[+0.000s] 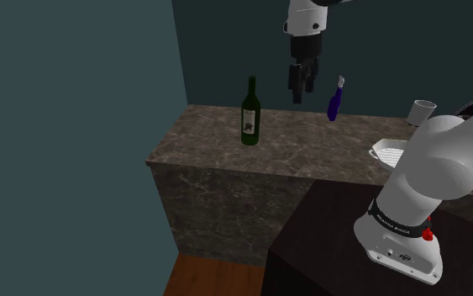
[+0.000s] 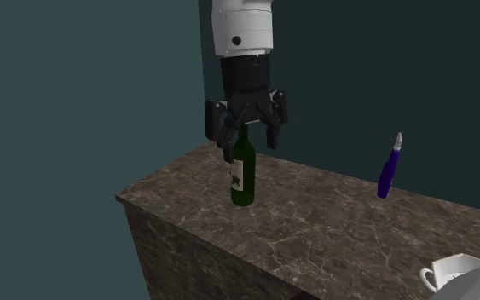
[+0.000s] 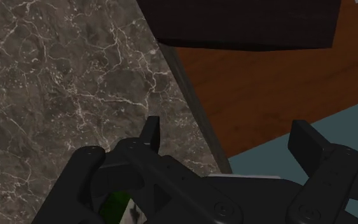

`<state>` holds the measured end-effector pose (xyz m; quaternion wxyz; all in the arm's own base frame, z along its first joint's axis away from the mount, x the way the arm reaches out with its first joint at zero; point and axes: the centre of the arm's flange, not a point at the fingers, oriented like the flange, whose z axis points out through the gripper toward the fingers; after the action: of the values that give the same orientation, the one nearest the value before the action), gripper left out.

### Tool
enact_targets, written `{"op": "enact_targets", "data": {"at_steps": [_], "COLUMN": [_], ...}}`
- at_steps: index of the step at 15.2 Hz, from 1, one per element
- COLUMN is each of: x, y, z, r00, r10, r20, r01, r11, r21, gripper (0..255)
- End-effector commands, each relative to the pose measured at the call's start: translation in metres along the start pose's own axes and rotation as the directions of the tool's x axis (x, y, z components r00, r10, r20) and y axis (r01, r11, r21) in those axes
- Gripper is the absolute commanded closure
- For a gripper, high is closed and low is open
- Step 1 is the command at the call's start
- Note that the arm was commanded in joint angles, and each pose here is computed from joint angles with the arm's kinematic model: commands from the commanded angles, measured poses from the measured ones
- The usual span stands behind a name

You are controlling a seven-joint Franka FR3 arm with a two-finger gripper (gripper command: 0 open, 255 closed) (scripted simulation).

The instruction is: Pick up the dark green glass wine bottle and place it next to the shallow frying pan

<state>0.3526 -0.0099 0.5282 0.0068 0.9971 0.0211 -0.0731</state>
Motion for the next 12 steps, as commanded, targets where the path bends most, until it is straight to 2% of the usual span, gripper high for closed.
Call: {"op": "enact_targets", "data": {"at_steps": [1,12], "x": [0.022,0.129], "y": [0.012,0.084], "z": [0.005,0.008], "r00": [1.0,0.989], "r10": [0.009,0.059], "r20": [-0.023,-0.137], "r01": [-0.009,-0.061], "r11": [1.0,0.998], "r21": [-0.003,-0.01], "gripper": [0,0]}}
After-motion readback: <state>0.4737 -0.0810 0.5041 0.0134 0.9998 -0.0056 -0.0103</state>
